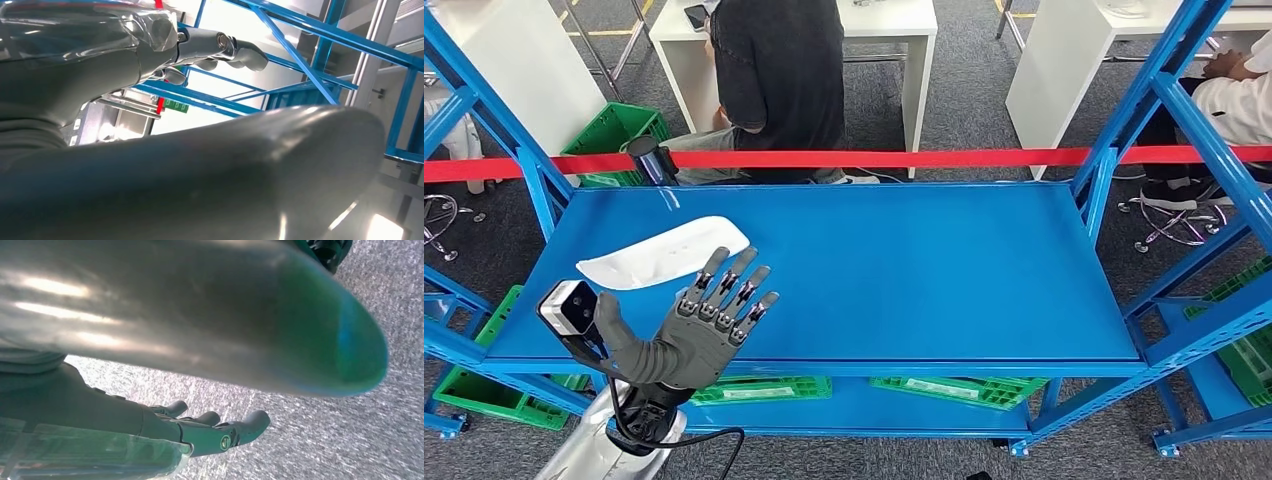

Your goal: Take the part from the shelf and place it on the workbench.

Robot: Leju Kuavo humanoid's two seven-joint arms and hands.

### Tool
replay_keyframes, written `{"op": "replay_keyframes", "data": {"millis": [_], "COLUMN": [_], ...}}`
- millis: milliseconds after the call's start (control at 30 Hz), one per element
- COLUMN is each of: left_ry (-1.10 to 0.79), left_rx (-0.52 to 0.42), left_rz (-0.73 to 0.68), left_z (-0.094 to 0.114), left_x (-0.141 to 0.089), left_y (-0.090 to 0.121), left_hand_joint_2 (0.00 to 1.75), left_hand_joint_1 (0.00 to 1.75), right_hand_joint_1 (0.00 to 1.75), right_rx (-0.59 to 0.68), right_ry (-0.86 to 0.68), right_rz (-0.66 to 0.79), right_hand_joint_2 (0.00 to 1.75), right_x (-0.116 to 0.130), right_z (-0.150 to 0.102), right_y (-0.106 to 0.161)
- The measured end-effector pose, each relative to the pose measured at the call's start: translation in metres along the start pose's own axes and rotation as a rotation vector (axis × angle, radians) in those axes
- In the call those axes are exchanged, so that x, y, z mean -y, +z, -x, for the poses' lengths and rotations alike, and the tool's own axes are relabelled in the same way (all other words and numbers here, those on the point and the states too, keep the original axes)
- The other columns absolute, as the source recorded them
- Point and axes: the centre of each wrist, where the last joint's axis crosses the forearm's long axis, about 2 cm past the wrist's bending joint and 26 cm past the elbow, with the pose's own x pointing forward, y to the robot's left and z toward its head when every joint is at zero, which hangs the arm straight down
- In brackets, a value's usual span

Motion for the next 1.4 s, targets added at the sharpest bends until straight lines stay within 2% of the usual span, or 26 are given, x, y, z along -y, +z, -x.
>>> {"op": "replay_keyframes", "data": {"millis": [500, 1067, 1400], "left_ry": [0.005, 0.016, -0.006], "left_rx": [0.008, -0.023, 0.017], "left_rz": [0.002, 0.003, 0.001], "left_z": [0.000, 0.006, 0.003], "left_x": [0.002, 0.004, 0.002], "left_y": [0.001, 0.005, -0.005], "left_hand_joint_2": [0.00, 0.00, 0.00], "left_hand_joint_1": [0.00, 0.00, 0.00], "right_hand_joint_1": [0.00, 0.00, 0.00], "right_rx": [0.004, -0.007, 0.038], "right_ry": [0.028, 0.032, 0.030], "right_rz": [0.002, 0.034, 0.035], "right_hand_joint_2": [0.00, 0.00, 0.00], "right_x": [0.000, 0.005, 0.002], "right_z": [0.001, 0.016, 0.000], "right_y": [0.000, 0.002, 0.000]}}
